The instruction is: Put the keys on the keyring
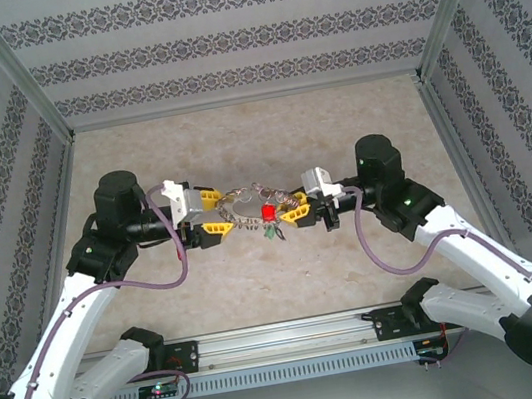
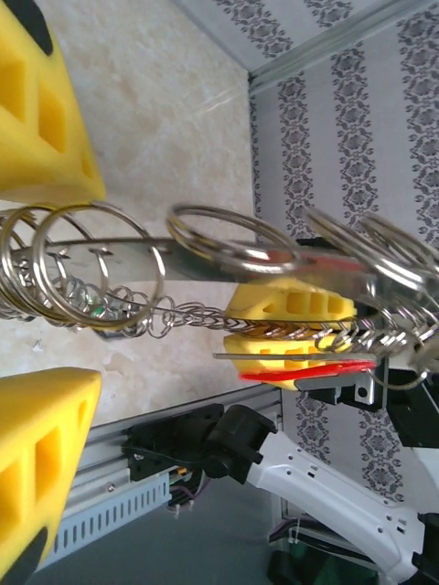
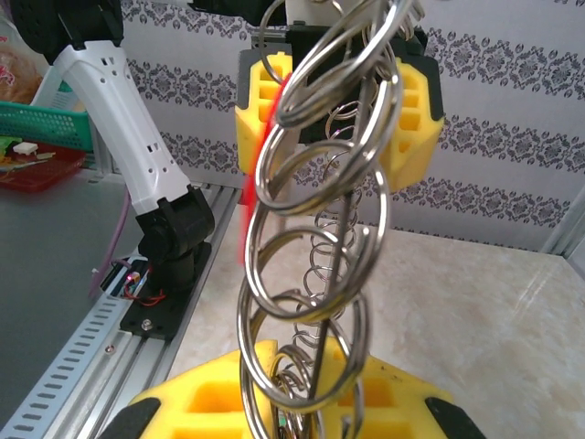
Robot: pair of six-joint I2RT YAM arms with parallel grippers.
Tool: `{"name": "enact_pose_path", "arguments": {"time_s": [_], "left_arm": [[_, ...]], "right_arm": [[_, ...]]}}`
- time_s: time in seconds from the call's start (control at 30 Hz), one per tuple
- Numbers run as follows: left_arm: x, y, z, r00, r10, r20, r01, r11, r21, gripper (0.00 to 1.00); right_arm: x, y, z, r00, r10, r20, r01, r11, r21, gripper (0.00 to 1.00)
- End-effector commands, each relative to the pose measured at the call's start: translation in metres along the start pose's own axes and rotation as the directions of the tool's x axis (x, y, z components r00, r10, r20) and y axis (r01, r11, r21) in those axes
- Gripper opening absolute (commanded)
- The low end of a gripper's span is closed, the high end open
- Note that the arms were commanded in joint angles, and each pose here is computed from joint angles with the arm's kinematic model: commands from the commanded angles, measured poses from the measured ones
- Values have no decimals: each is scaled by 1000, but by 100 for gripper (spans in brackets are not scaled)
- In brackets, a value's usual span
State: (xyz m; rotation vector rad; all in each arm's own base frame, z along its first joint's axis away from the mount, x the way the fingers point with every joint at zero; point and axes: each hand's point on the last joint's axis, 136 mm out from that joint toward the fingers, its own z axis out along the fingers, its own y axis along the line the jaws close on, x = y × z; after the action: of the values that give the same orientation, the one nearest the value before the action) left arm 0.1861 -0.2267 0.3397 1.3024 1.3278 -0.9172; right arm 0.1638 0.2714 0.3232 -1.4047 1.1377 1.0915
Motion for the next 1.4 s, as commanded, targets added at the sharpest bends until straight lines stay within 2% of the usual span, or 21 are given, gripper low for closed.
{"name": "enact_pose_path", "arguments": {"time_s": [0.0,0.3,0.43,0.5,0.6,0.7,0.73,0.83,1.0,1.2,1.37], "left_arm": [[-10,-5,-4,998,45,43,-46,999,15,40],[-10,-5,-6,996,76,40,-75,997,-6,17],[-5,2,-6,997,70,12,-69,997,-44,1],[-2,6,-7,998,68,-8,-68,995,-69,0],[3,12,-8,998,53,-42,-57,992,-108,0],[12,18,-10,995,28,-94,-41,989,-142,0],[15,20,-10,993,22,-115,-40,988,-152,0],[25,27,-11,987,4,-162,-35,982,-188,0],[30,31,-12,985,-2,-175,-35,977,-209,0],[43,31,-11,971,-7,-238,-40,980,-196,0],[66,31,-14,945,6,-327,-73,978,-193,0]], "right_arm": [[-24,-1,-2,997,-55,57,57,998,-28,0],[-21,-8,1,998,-29,60,30,999,-17,0],[-14,-11,2,999,-23,46,24,1000,-4,4],[-6,-14,3,999,-15,31,14,1000,16,10],[8,-18,4,1000,4,-8,-4,999,36,13],[28,-25,5,998,33,-56,-28,996,84,33],[37,-28,6,996,47,-74,-39,994,103,35],[58,-39,6,990,75,-120,-54,984,171,36],[76,-41,7,982,112,-152,-83,979,186,39],[76,-36,6,975,83,-208,-41,979,199,53],[69,-46,-2,961,97,-258,-23,961,276,55]]}}
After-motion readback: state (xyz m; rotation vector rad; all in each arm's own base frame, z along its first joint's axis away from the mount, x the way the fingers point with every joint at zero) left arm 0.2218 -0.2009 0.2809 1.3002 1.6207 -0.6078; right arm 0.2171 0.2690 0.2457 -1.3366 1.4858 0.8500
